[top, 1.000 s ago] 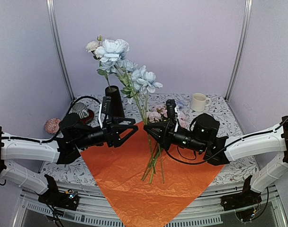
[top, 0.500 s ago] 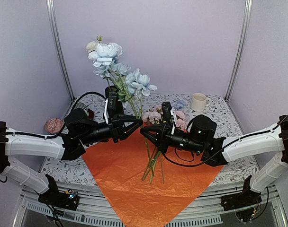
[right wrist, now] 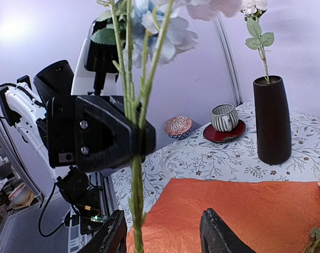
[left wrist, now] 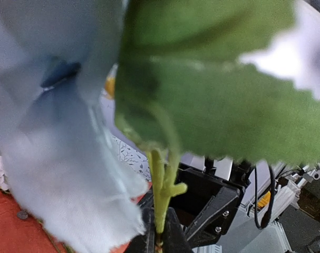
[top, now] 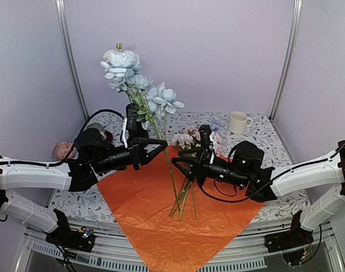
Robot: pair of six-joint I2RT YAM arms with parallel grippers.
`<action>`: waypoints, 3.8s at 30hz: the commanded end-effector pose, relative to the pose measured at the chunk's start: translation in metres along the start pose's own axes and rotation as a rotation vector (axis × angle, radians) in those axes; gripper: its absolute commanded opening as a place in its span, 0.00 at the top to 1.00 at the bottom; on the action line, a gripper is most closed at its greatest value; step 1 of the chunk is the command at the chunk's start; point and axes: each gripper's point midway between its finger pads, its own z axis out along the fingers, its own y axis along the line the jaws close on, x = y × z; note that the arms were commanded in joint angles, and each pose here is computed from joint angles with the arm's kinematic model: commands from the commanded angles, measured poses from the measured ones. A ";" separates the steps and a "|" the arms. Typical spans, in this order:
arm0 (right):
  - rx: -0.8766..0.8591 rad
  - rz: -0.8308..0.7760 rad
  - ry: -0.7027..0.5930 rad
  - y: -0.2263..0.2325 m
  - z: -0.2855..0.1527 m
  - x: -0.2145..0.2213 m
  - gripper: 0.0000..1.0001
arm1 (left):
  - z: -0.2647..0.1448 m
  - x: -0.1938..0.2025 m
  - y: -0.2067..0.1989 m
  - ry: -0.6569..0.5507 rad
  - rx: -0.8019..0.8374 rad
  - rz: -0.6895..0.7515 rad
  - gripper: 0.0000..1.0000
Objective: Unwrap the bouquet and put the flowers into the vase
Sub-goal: Pass from the right arm to the left, then place the fake flower in the vase.
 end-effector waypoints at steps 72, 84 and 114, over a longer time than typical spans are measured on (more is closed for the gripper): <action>0.638 -0.309 -0.049 -0.151 -0.088 0.023 0.01 | -0.043 -0.276 0.238 -0.192 -0.911 0.548 0.97; 0.626 -0.308 -0.048 -0.149 -0.087 0.023 0.01 | -0.043 -0.264 0.254 -0.140 -0.930 0.529 0.96; 0.615 -0.339 -0.028 -0.148 -0.084 0.025 0.01 | -0.046 -0.281 0.252 -0.195 -0.951 0.573 0.96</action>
